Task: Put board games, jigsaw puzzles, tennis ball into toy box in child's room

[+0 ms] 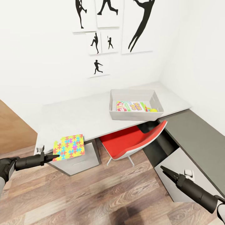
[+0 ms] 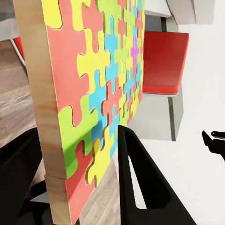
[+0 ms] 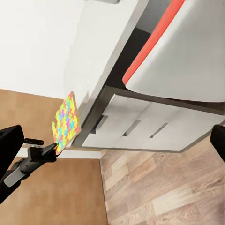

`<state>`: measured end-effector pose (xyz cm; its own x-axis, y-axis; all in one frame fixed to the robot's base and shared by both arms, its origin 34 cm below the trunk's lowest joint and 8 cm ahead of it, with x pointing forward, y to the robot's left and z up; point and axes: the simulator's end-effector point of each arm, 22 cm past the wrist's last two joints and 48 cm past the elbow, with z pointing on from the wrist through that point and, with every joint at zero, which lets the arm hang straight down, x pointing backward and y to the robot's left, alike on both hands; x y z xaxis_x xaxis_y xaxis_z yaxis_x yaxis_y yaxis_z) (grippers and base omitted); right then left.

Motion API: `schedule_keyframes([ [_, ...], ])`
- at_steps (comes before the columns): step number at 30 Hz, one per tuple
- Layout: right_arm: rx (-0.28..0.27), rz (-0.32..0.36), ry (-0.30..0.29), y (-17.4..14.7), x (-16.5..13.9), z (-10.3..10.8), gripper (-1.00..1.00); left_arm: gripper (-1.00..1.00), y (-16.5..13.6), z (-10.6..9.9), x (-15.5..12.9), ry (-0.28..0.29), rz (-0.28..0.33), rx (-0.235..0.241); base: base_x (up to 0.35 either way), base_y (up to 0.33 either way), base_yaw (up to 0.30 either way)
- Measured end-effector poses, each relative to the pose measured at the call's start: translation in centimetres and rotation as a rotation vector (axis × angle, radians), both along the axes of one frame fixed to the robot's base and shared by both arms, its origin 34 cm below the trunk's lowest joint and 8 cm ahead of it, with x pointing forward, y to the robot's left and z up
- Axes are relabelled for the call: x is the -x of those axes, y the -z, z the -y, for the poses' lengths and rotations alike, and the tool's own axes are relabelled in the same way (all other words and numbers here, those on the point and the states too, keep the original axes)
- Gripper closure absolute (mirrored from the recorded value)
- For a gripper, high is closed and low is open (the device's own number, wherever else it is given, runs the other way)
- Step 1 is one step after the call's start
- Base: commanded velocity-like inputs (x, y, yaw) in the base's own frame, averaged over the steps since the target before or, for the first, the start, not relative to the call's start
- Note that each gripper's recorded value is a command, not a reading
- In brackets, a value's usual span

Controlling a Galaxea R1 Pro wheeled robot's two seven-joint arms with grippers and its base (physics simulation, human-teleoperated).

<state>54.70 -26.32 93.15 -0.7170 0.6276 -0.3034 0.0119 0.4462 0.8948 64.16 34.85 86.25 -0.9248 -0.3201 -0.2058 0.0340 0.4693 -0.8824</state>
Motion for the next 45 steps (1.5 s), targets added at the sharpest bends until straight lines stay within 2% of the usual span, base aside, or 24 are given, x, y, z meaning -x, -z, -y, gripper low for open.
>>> schedule_keyframes([
  [27,0.005,0.042,0.003,-1.9,0.0,0.3,-1.00,1.00,-2.4,0.0,-0.6,0.003,0.045,-0.002,0.000,0.000,0.000],
  [35,0.017,0.058,0.028,-2.5,0.0,1.5,-1.00,1.00,-3.1,-0.1,-0.7,0.002,0.058,-0.004,0.000,0.000,0.000],
  [45,-0.031,0.116,0.017,-4.6,0.5,1.4,-1.00,1.00,-4.0,-0.1,-0.9,0.002,0.075,-0.003,0.000,0.000,0.000],
])
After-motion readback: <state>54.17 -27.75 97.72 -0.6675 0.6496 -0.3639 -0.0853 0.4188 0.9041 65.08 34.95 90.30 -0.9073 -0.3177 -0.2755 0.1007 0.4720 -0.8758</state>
